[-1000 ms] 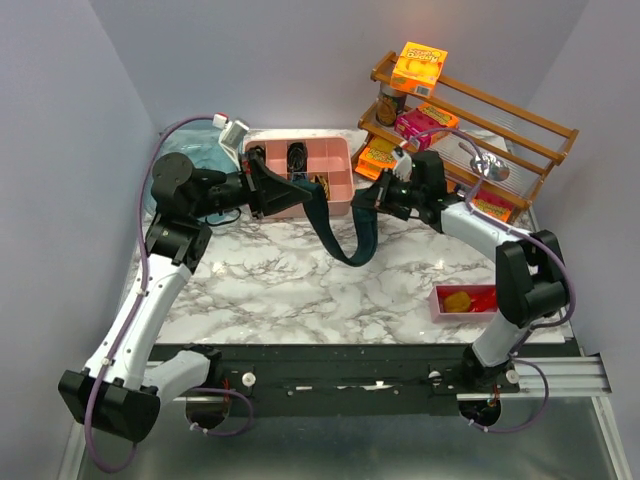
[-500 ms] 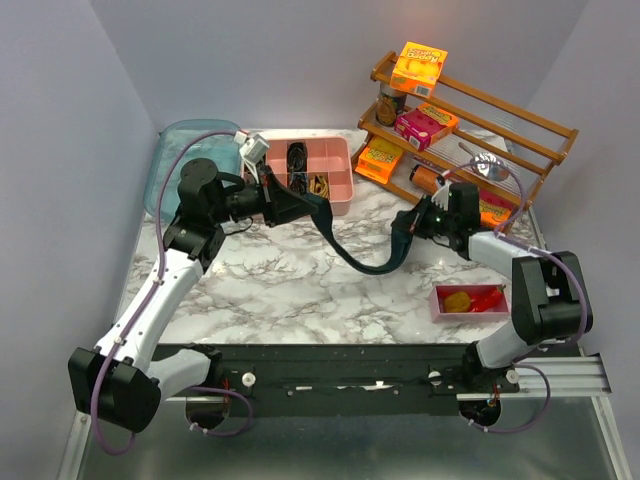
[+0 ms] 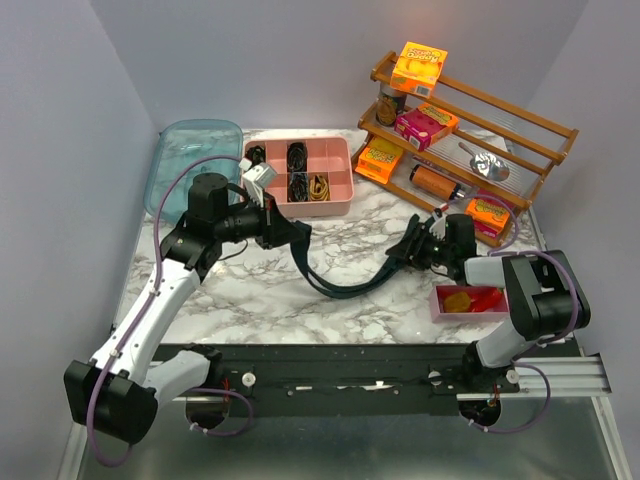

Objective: Roll the ties
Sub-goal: Place the tie at the center of the board.

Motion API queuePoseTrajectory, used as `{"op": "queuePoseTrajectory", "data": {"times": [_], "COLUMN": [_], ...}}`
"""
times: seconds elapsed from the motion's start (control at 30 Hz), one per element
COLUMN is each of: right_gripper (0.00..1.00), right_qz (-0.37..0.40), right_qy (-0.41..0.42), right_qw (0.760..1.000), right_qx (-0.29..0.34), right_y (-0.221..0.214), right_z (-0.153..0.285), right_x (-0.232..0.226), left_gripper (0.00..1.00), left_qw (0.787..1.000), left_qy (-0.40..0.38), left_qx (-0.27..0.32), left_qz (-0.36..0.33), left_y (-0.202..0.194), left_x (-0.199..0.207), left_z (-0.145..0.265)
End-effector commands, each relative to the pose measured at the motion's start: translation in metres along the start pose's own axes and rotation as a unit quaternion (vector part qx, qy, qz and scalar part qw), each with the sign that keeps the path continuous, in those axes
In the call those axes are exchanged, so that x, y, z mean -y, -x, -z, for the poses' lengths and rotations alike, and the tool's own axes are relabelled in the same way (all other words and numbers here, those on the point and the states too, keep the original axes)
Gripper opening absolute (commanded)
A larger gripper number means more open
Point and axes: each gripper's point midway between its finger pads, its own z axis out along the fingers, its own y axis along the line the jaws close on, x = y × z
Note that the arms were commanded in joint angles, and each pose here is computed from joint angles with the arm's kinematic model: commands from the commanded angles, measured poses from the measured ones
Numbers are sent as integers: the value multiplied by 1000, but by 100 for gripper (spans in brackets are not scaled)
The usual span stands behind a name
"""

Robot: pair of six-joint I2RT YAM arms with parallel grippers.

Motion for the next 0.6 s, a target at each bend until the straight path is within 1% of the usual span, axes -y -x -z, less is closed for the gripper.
{"op": "queuePoseTrajectory", "data": {"times": [0.0,0.03,0.1,0.13,0.2,0.23,0.37,0.4,0.47,0.5,0.57], "right_gripper": [64,71,79,86,91,94,99,99,100,100,100], "right_qz": [14,13,11,8,4,2,5,3,17,23,40], "right_qy": [-16,-17,-18,-24,-38,-47,-76,-90,-89,-93,-86], "right_qw": [999,999,1000,999,999,999,997,996,996,995,995], "right_qx": [25,24,23,26,23,25,16,2,2,-8,-2], "right_y": [12,11,12,12,11,13,14,9,15,10,15], "right_z": [-1,-1,-1,-1,1,2,8,11,15,18,25], "right_x": [4,4,4,6,10,12,16,20,13,14,6], "left_gripper": [0,0,0,0,0,0,0,0,0,0,0], "left_qw": [999,999,998,998,995,995,993,993,993,993,992], "left_qy": [34,37,45,54,82,88,108,109,112,114,117], "left_qx": [-13,-16,-14,-14,-9,-11,-20,-24,-32,-32,-37], "left_qz": [-28,-25,-33,-35,-48,-50,-48,-45,-31,-27,-13], "left_y": [-13,-15,-15,-14,-11,-9,-13,-16,-24,-26,-32], "left_x": [-1,-1,-1,0,-6,-5,-9,-10,-14,-14,-16], "left_z": [14,16,19,23,29,32,37,37,36,36,37]}}
